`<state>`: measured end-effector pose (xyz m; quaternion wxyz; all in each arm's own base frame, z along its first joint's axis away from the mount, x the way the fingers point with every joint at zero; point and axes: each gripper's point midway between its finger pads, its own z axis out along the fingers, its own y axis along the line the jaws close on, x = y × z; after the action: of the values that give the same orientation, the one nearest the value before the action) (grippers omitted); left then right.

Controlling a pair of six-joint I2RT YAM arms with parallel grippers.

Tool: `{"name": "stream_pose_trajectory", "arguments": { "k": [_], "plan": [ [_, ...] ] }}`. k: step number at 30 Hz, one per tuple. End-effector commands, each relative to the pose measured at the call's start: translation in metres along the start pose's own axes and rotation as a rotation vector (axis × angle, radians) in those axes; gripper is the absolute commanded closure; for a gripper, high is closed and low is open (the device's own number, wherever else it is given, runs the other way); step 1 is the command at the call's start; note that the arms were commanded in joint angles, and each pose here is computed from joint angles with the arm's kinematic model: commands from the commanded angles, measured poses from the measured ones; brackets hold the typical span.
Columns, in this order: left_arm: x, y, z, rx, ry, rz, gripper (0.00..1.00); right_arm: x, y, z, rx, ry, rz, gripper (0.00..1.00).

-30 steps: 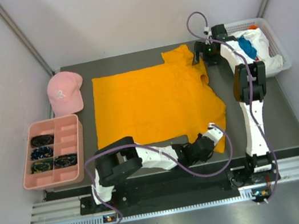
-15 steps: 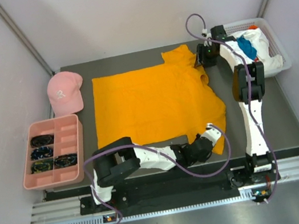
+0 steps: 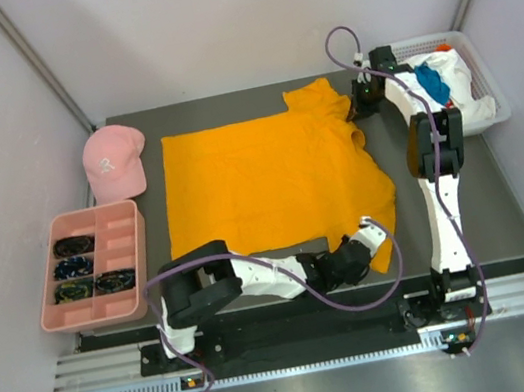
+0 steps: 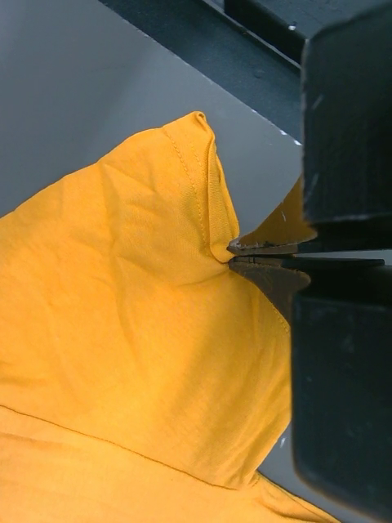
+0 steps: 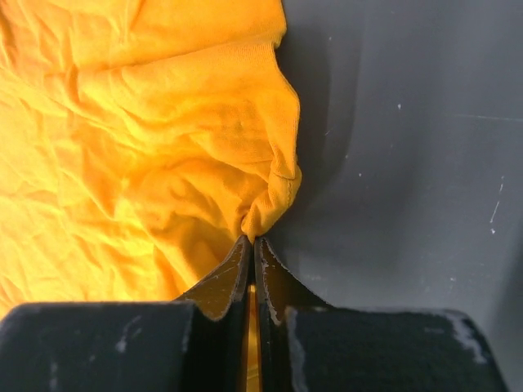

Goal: Fold and stack the t-shirts
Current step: Flatten out the tshirt

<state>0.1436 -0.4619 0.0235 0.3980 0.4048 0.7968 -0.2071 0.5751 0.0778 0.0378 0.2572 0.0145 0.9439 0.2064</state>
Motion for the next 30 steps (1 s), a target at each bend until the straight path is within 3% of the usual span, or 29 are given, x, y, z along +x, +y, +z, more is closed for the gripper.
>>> {"name": "stream_pose_trajectory", "arguments": {
  "k": [1, 9, 19, 30],
  "plan": [
    [0.008, -0.002, -0.021, 0.04, 0.041, -0.013, 1.0, -0.018, -0.001, 0.0, 0.002, -0.047, 0.001, 1.0],
    [0.021, -0.003, -0.03, 0.065, 0.076, -0.052, 1.0, -0.038, -0.022, -0.006, -0.005, -0.109, 0.061, 1.0],
    [0.021, -0.004, -0.028, 0.06, 0.076, -0.061, 1.0, -0.073, -0.014, -0.013, -0.099, -0.229, 0.077, 1.0],
    [0.024, -0.003, -0.026, 0.052, 0.086, -0.063, 1.0, -0.083, -0.011, -0.004, -0.199, -0.261, 0.149, 1.0]
  ]
}}
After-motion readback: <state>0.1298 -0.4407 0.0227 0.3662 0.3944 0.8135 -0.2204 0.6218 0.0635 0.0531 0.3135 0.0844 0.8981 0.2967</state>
